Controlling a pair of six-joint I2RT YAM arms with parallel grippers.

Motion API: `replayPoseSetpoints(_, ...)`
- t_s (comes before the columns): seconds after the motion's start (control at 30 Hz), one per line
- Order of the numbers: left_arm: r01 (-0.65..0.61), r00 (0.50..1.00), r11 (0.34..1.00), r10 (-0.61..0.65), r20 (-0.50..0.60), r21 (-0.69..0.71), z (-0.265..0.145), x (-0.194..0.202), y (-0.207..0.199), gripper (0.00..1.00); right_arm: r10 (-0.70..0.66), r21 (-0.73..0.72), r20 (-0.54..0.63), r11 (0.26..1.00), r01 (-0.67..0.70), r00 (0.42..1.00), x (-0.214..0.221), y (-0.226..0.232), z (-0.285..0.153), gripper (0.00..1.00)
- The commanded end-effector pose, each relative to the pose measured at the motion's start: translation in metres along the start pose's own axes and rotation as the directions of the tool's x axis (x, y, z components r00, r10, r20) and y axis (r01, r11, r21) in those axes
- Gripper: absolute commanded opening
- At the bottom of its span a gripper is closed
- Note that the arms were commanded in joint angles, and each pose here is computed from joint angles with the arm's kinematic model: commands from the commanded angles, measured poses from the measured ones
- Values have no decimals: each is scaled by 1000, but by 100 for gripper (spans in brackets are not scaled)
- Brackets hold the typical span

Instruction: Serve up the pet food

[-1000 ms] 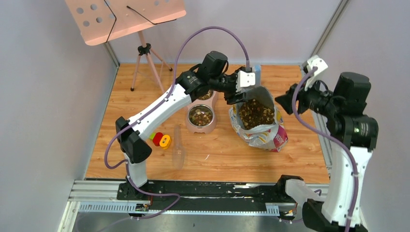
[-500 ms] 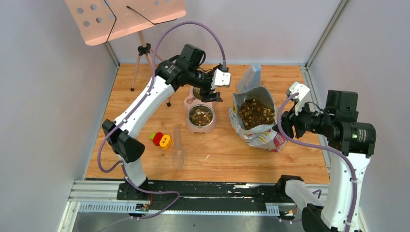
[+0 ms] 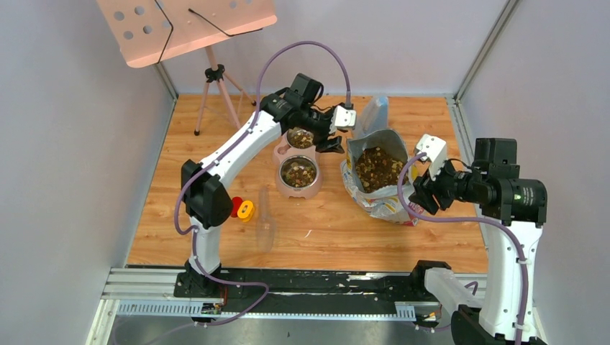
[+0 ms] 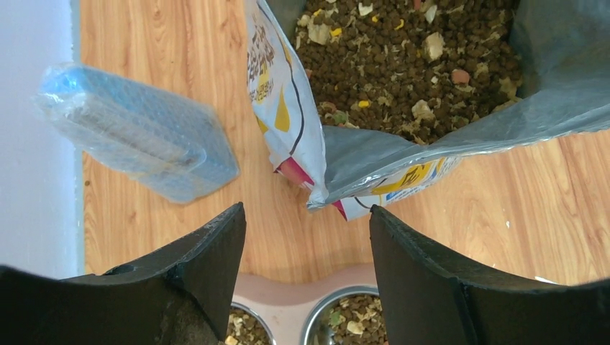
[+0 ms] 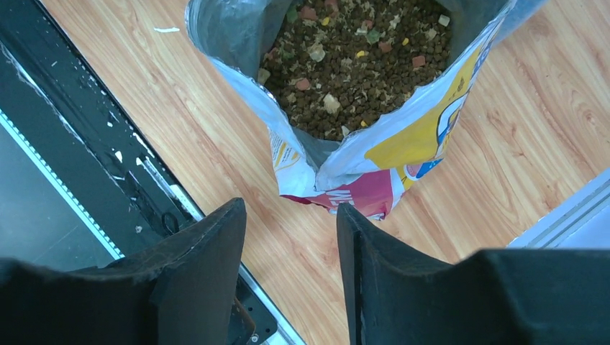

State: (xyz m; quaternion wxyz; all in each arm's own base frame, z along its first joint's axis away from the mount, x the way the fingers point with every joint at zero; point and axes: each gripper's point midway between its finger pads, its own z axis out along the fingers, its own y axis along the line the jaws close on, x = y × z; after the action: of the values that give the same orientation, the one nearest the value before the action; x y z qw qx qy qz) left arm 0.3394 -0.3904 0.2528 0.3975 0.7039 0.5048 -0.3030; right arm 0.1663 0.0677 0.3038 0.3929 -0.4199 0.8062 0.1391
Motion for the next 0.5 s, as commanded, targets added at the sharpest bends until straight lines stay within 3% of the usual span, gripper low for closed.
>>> replayPoseSetpoints(0.0, -58, 993, 998, 56, 101, 12, -10, -35, -1, 70, -70, -24, -3, 997, 70, 998, 2, 1, 4, 49)
replayPoseSetpoints(0.47, -77, 991, 993, 67, 112, 86, -6, -39, -23, 60, -65, -36, -21, 997, 64, 998, 1, -23, 34, 39)
